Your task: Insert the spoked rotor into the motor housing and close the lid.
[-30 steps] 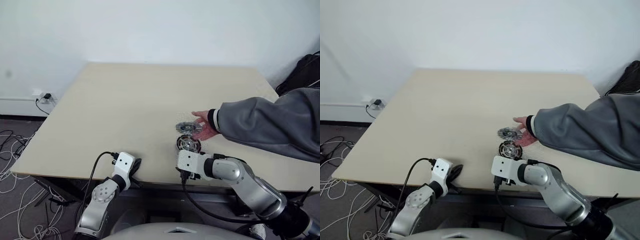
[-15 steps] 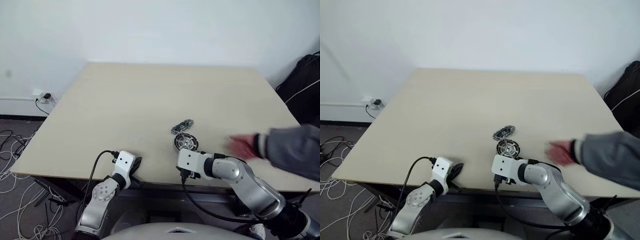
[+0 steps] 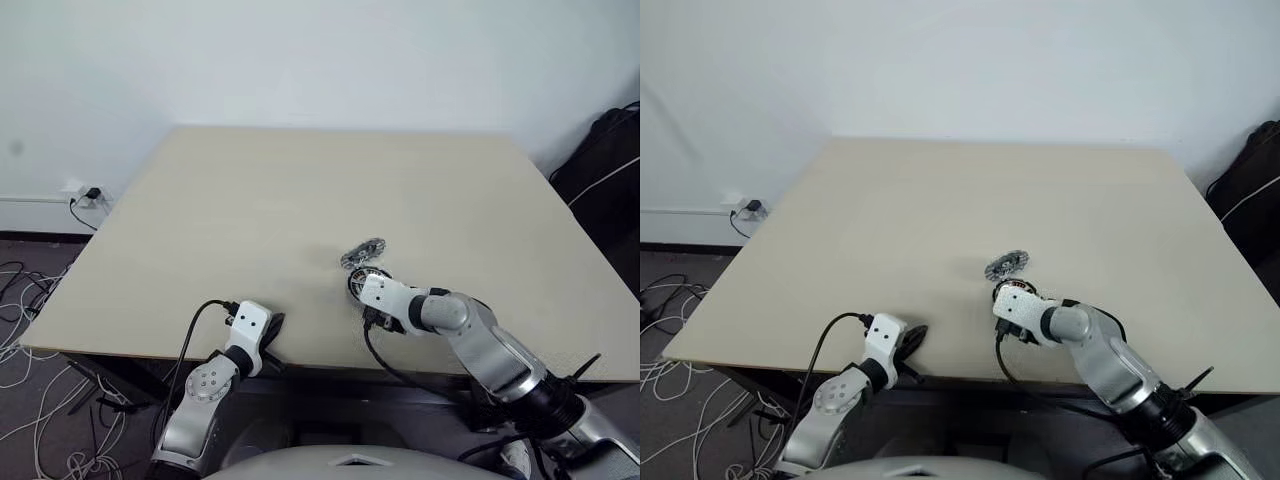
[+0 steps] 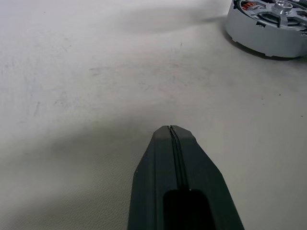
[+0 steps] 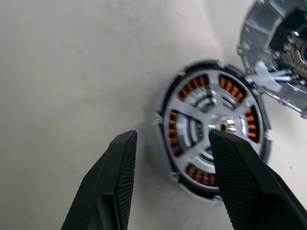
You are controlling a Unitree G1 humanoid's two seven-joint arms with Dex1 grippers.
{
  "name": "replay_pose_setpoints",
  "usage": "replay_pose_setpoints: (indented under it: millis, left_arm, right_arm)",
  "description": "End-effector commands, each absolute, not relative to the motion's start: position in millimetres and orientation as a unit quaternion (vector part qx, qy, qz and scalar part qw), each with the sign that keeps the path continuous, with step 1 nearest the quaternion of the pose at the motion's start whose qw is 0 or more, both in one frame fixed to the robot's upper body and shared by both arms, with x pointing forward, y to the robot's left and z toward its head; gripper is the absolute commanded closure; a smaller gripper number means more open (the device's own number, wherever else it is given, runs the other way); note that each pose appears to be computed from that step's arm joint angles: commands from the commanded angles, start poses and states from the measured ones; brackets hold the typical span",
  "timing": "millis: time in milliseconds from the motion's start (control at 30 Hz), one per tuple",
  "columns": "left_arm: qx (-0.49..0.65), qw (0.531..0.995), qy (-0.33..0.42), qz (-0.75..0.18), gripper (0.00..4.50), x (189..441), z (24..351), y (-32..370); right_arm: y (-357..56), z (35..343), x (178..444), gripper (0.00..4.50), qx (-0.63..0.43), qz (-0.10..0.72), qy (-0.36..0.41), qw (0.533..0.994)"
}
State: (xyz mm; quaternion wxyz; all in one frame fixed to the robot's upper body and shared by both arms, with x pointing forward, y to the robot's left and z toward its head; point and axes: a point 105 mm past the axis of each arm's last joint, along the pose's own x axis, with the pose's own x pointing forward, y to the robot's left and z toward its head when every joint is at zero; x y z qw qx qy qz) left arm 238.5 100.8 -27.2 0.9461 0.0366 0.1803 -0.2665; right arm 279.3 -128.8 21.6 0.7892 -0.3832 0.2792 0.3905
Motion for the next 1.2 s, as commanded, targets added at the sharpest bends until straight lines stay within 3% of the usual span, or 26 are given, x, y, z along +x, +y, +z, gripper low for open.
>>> replay_pose_setpoints:
  millis: [33,533,633,833,1200]
  left_arm:
    - [0.033,0.950,0.159,-0.266,4.50,243,-17,98]
    - [0.026,0.952,0.157,-0.260,4.50,240,-12,95]
    - [0.025,0.953,0.156,-0.260,4.50,240,-11,94]
    - [0.024,0.953,0.155,-0.261,4.50,239,-10,92]
    - [0.022,0.953,0.158,-0.257,4.50,238,-10,93]
  right_arm:
    - [-128,30,291,1.95,-0.392,0.390,0.265,0.790]
    - [-125,15,284,1.95,-0.392,0.435,0.296,0.754]
    - [-124,13,282,2.55,-0.381,0.443,0.305,0.752]
    - [-124,12,284,4.45,-0.372,0.442,0.313,0.754]
    - [-122,14,288,4.50,-0.324,0.413,0.314,0.791]
